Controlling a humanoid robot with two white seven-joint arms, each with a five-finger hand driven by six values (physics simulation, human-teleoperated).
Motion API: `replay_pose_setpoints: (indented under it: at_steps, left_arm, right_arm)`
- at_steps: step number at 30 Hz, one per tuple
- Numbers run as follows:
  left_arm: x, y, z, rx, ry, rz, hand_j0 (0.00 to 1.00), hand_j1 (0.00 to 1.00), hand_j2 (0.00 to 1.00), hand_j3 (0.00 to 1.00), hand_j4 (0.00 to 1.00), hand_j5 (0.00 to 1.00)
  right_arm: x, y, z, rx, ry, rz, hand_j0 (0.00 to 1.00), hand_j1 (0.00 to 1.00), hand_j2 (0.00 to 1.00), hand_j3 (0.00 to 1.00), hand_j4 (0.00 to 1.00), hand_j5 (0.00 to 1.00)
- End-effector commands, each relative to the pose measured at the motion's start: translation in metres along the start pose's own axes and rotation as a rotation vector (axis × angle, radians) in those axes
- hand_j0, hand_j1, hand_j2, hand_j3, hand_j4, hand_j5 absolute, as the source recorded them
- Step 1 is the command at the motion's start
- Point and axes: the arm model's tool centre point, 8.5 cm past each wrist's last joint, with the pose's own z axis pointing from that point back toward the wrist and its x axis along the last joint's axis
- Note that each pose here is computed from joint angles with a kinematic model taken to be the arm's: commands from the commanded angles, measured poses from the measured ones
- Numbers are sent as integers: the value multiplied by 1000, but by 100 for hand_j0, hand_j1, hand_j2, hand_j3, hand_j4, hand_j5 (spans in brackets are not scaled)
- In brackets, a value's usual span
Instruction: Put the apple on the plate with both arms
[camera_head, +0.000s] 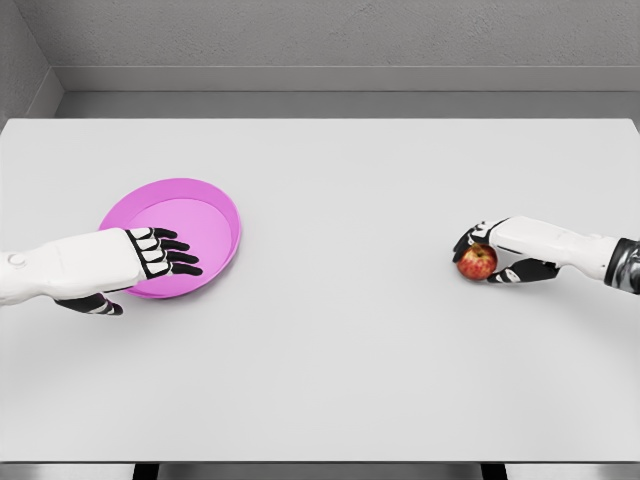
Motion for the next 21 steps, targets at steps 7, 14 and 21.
replay_pose_setpoints:
  at_steps: [7, 14, 21]
  left_arm:
    - [0, 1, 0, 3, 1, 2, 100, 100, 100, 100, 100, 100]
    - [0, 1, 0, 4, 1, 3, 100, 100, 100, 100, 100, 100]
    - [0, 1, 0, 4, 1, 3, 100, 100, 100, 100, 100, 100]
  right_arm:
    - [18, -16, -3, -55, -74, -10, 58, 58, 58, 58, 58, 58]
    - [111, -39, -58, -28, -355, 157, 56, 56, 56, 56, 56, 56]
    - [120, -97, -67, -151, -374, 220, 62, 62, 62, 62, 62, 62]
